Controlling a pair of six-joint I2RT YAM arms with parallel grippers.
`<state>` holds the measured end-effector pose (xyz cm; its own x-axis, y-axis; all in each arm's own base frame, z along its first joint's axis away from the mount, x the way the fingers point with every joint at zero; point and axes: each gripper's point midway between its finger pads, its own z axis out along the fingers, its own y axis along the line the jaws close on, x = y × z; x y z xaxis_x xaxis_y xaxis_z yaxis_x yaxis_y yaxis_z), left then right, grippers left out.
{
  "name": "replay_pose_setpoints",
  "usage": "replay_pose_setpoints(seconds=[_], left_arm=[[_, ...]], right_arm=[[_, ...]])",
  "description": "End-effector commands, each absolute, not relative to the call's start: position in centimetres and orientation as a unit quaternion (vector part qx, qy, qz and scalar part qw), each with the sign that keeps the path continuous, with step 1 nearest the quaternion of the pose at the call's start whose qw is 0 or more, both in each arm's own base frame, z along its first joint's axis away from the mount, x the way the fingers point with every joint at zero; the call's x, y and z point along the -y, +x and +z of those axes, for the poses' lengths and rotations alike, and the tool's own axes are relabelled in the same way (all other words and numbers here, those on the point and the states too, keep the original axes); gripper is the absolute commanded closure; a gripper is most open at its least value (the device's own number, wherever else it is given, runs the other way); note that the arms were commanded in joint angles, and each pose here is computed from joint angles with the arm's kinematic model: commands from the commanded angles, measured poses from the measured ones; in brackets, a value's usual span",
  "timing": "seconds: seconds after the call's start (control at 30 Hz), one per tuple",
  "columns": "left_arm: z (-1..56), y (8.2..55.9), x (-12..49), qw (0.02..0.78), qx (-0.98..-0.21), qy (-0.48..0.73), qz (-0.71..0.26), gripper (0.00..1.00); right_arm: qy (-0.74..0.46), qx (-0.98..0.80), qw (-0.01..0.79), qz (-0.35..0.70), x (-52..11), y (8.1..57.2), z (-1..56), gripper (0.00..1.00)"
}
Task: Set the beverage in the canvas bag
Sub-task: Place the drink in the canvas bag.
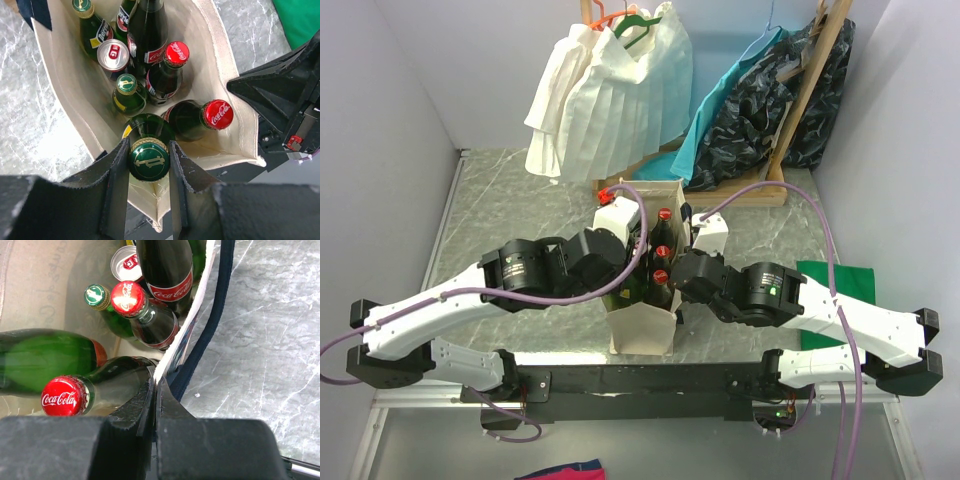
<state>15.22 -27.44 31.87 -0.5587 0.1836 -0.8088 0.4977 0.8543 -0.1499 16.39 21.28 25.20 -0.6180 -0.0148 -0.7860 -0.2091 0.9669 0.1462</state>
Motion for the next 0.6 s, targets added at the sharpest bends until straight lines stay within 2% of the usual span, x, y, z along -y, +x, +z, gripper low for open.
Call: replay_pose_setpoints(seconds=[0.0,0.57], left_arm=[[35.7,15.9,28.0,0.471,-0.837,0.144,-0.239,0.99],[32.7,15.0,28.4,0.445,-0.855,0.124,-0.236,0.99]], right_arm=[[-0.031,-0.877,0.462,0.129,-21.1,17.3,27.0,1.0],[-0.035,-0.877,0.463,0.124,-21.1,17.5,26.9,1.0]])
